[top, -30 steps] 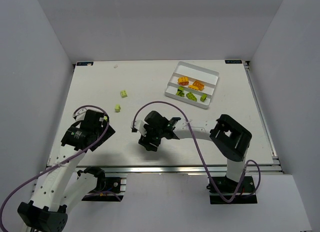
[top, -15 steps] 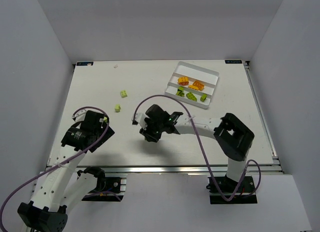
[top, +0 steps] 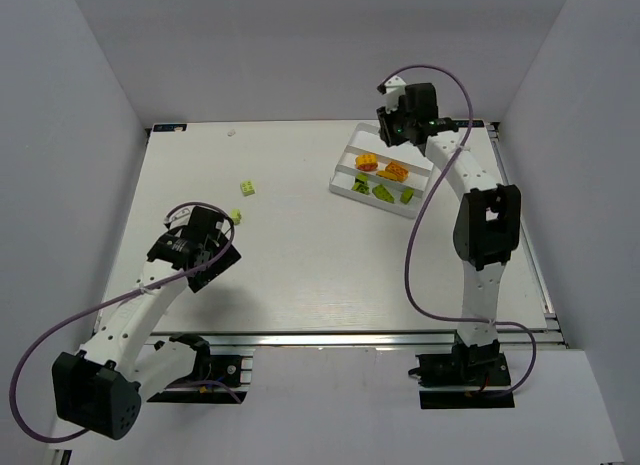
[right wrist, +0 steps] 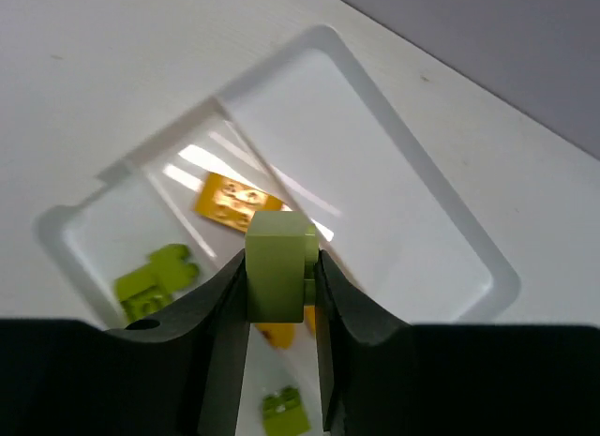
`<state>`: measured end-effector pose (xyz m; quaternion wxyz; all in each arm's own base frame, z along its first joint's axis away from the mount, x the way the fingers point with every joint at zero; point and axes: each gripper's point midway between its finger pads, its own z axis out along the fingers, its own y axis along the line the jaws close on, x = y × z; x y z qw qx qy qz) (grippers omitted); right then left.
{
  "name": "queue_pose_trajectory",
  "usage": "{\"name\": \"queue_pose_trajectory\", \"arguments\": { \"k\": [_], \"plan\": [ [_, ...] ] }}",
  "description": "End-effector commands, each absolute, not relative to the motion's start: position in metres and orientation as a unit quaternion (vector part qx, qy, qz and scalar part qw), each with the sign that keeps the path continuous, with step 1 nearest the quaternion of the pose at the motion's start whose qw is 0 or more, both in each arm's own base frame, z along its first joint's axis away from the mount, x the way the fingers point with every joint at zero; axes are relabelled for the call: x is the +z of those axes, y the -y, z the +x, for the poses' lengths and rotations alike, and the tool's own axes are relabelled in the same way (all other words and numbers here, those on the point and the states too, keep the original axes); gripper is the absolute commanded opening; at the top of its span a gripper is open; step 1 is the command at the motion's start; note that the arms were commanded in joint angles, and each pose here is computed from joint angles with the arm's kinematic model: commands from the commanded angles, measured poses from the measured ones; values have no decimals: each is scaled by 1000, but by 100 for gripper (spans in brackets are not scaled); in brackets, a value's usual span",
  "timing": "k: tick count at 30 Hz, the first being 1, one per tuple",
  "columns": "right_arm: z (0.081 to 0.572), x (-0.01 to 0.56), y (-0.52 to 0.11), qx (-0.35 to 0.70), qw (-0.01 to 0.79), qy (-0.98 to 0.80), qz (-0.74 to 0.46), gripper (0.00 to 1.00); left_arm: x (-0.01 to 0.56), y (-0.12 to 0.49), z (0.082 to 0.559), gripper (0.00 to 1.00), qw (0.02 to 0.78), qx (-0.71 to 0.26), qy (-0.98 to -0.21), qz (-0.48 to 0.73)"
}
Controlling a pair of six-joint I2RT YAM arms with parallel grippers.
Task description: Sort the legos into containers by color
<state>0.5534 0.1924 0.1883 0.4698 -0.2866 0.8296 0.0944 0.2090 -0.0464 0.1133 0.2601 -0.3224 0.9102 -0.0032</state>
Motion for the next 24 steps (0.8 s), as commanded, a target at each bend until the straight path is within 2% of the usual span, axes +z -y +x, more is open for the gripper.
{"name": "queue_pose_trajectory", "arguments": {
  "k": [1, 6, 14, 15, 17, 18, 21, 24],
  "plan": [
    [575, 161, -150, 49, 445, -860, -243, 0, 126, 50, 222, 88, 284, -19, -905, -317],
    [610, 142, -94, -24, 456, -873, -172, 0, 123, 49, 222, 89, 279, -14, -907, -316],
    [625, 119, -57, -38, 448, -880, -151, 0, 119, 50, 227, 90, 272, -6, -912, -308],
    [624, 113, -55, -35, 442, -883, -152, 3, 118, 50, 229, 90, 270, -3, -912, -307],
    [621, 108, -55, -27, 436, -886, -154, 25, 117, 50, 232, 91, 272, 1, -913, -304],
    [619, 108, -54, -18, 435, -887, -154, 42, 117, 50, 234, 92, 273, 4, -913, -302],
    [616, 113, -54, -6, 434, -888, -152, 61, 113, 44, 246, 94, 275, 22, -916, -290],
    [614, 133, -62, 27, 448, -880, -158, 67, 109, 37, 265, 94, 268, 45, -920, -282]
  ]
}}
